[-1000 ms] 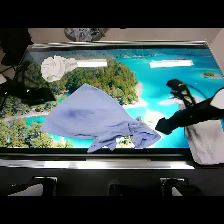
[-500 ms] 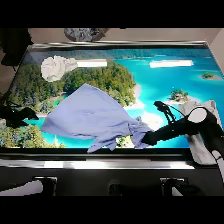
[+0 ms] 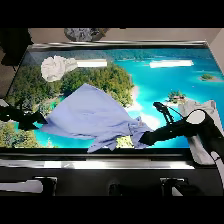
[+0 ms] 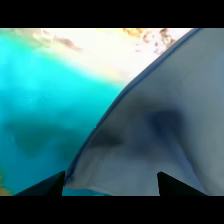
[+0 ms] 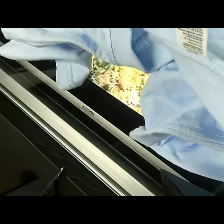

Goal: Fold the shirts.

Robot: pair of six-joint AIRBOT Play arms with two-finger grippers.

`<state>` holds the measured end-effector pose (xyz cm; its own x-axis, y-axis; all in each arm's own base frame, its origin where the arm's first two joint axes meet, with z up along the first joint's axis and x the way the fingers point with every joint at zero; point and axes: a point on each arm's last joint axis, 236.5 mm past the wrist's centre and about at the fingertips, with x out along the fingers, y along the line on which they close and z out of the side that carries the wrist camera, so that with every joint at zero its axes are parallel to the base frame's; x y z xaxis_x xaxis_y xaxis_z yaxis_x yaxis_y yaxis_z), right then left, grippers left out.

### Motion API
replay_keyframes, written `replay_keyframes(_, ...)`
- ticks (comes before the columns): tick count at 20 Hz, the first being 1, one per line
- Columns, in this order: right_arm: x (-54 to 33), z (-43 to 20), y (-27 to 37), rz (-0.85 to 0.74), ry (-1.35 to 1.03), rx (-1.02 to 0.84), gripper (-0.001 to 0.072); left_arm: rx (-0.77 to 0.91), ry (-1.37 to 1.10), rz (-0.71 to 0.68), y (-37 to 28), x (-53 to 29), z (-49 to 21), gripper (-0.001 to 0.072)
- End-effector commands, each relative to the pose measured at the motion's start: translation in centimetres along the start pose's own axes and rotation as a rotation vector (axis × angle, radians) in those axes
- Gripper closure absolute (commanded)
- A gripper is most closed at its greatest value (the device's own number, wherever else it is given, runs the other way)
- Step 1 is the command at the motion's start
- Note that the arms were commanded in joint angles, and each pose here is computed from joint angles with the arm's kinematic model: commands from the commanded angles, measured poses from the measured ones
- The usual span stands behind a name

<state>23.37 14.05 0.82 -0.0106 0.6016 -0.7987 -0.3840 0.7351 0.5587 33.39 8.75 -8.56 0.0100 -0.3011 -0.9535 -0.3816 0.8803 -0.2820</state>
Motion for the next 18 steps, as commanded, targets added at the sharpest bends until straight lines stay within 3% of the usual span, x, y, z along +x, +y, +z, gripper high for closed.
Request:
replay_keyframes(1,0.1,0.1,0.0,0.002,-0.004,0.001,0.0028,0.010,0.022,-0.021,-0.5,0.9,-0.2,0.0104)
replay_keyframes(5,0.4,-0.2,0.1,0.000,0.008,-0.006,0.0017,0.016,0.045,-0.020,-1.0,2.3,-1.1,0.0123)
replay_keyframes(6,1.1,-0.6,0.4,-0.005,0.029,-0.026,0.0006,0.012,0.046,-0.019,-1.0,2.8,-1.3,0.0233)
replay_keyframes(7,2.1,-1.1,0.9,-0.002,0.061,-0.053,-0.0003,0.013,0.041,-0.016,-1.0,2.9,-1.2,0.0389)
replay_keyframes(10,6.3,-1.5,2.5,0.016,0.121,-0.092,-0.0008,0.012,0.026,-0.016,-1.0,2.6,-0.9,0.0629)
replay_keyframes(11,7.8,-0.9,3.2,0.031,0.114,-0.084,-0.0008,0.018,0.022,-0.016,-1.1,2.4,-0.8,0.0679)
replay_keyframes(18,16.7,2.6,6.1,0.138,0.014,0.005,-0.0008,0.043,-0.053,-0.012,-1.8,-0.1,-0.3,0.0679)
